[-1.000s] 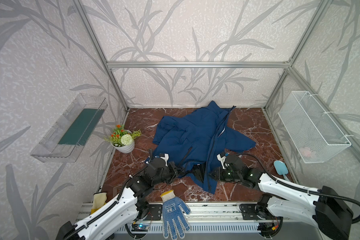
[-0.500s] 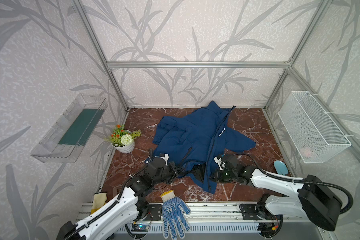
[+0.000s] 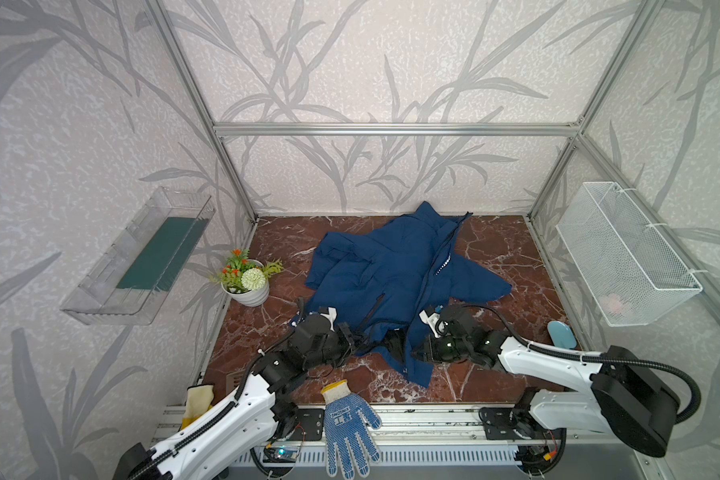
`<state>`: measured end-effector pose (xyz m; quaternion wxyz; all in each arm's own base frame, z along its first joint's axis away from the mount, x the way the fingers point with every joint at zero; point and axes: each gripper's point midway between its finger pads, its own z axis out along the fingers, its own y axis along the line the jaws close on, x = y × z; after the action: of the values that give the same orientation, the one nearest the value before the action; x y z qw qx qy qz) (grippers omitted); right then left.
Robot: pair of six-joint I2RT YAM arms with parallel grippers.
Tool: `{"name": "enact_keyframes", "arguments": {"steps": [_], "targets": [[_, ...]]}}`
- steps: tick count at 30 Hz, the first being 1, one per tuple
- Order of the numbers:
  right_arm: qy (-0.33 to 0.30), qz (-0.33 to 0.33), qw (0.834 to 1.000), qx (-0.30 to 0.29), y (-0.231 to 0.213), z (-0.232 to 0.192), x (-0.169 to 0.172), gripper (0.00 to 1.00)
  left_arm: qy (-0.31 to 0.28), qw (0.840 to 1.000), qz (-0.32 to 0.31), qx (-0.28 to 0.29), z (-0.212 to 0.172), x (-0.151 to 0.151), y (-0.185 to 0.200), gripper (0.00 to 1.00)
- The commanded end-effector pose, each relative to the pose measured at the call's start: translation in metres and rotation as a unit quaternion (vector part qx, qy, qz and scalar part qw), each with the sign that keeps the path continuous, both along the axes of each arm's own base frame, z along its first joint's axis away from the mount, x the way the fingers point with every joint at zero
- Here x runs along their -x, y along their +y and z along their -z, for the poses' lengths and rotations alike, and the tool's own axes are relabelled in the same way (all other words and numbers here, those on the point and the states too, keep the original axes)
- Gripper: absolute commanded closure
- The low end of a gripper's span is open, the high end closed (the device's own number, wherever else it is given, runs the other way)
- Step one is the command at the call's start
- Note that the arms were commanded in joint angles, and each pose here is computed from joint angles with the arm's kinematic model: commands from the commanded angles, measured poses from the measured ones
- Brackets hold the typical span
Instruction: Zip up the jacket
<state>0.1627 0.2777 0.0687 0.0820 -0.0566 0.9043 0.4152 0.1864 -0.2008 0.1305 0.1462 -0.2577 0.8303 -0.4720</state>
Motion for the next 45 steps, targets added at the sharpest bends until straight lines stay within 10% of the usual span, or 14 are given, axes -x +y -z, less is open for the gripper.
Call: {"name": "enact_keyframes", "arguments": {"steps": [1, 21, 33, 45], "targets": [[-0.009, 0.004, 1.000, -0.026, 0.013, -0.012, -0.007, 1.00, -0.010, 1.000, -0.001, 0.008, -0.010, -0.002, 0.000, 1.00], [0.044, 0.004, 0.980, 0.196, 0.008, 0.037, 0.027, 1.00, -0.006, 1.000, 0.000, -0.008, -0.003, 0.004, 0.008, 1.00], [0.063, -0.009, 0.973, 0.221, 0.009, 0.038, 0.049, 0.99, 0.000, 1.000, 0.003, -0.019, 0.001, 0.004, 0.008, 1.00], [0.076, -0.014, 0.972, 0.220, 0.023, 0.031, 0.067, 0.63, 0.001, 1.000, 0.004, -0.019, 0.002, 0.006, 0.009, 1.00]]}}
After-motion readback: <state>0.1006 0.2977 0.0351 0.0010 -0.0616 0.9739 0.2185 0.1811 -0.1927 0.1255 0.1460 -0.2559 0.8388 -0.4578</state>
